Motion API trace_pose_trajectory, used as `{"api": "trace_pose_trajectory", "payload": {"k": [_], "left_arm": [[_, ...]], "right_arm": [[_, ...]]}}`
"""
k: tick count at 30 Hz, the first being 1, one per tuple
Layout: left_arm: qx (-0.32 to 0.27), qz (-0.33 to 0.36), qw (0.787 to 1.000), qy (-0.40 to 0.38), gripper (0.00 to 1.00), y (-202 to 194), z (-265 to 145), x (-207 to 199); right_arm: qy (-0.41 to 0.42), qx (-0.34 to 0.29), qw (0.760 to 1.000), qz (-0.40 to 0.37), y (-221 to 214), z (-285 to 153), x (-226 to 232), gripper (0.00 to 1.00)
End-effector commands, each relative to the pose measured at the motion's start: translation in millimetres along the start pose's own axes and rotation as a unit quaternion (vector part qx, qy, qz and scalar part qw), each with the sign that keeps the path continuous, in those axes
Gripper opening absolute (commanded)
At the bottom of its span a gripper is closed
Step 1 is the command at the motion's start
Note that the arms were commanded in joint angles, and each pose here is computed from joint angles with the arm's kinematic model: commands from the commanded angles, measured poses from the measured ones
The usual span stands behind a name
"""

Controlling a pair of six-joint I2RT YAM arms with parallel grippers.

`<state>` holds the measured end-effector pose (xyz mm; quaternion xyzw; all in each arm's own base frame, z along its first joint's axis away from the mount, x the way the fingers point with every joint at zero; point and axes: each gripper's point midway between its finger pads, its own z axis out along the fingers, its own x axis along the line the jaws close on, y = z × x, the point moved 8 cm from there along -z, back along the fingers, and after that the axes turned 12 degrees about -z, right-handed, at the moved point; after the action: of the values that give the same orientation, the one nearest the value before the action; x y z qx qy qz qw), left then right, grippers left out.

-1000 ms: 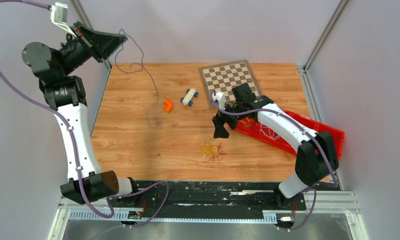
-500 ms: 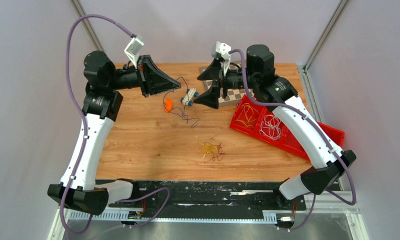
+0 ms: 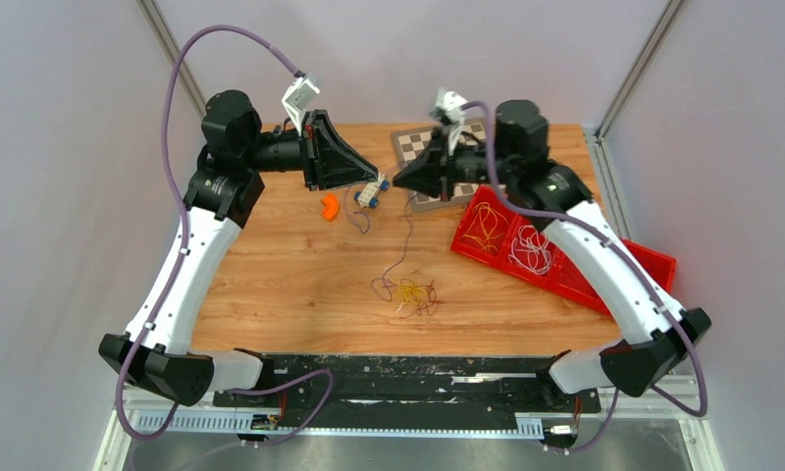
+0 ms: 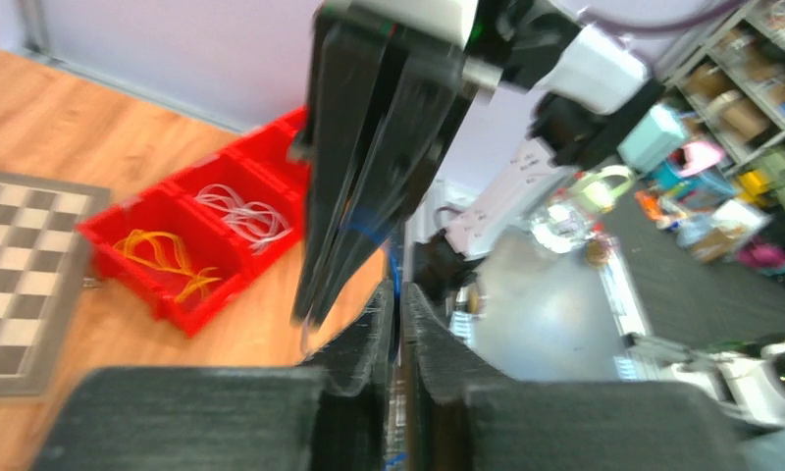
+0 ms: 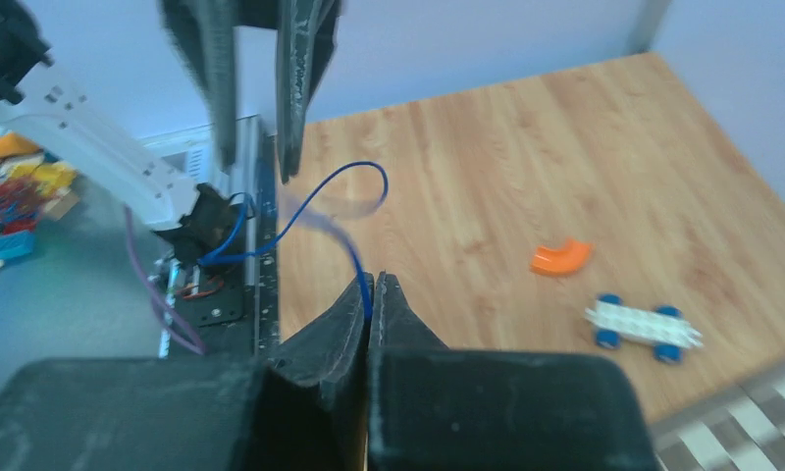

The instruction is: Untangle the cables

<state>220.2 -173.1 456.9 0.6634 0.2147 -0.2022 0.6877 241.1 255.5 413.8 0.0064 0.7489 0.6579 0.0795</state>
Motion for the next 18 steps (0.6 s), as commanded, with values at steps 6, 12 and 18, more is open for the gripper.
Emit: {"api": "trace_pose_trajectory", "payload": {"k": [6, 12, 18], "left_arm": [[0.0, 0.037, 0.994, 0.103, 0.94, -16.3, -5.0, 29.8], [0.001, 0.024, 0.994, 0.105, 1.0, -25.0, -2.0, 46.8], [0.002, 0.014, 0.995, 0.097, 1.0, -23.8, 1.6, 55.2]], "right_arm": [[-0.211, 0.014, 0.977, 0.035, 11.0, -139.7, -6.8, 0.0], [-0.421, 0.093, 0.902, 0.025, 19.6, -209.1, -6.5, 0.0], [-0.594, 0.224, 0.769, 0.076, -1.9, -284.6, -19.9, 0.0]]}}
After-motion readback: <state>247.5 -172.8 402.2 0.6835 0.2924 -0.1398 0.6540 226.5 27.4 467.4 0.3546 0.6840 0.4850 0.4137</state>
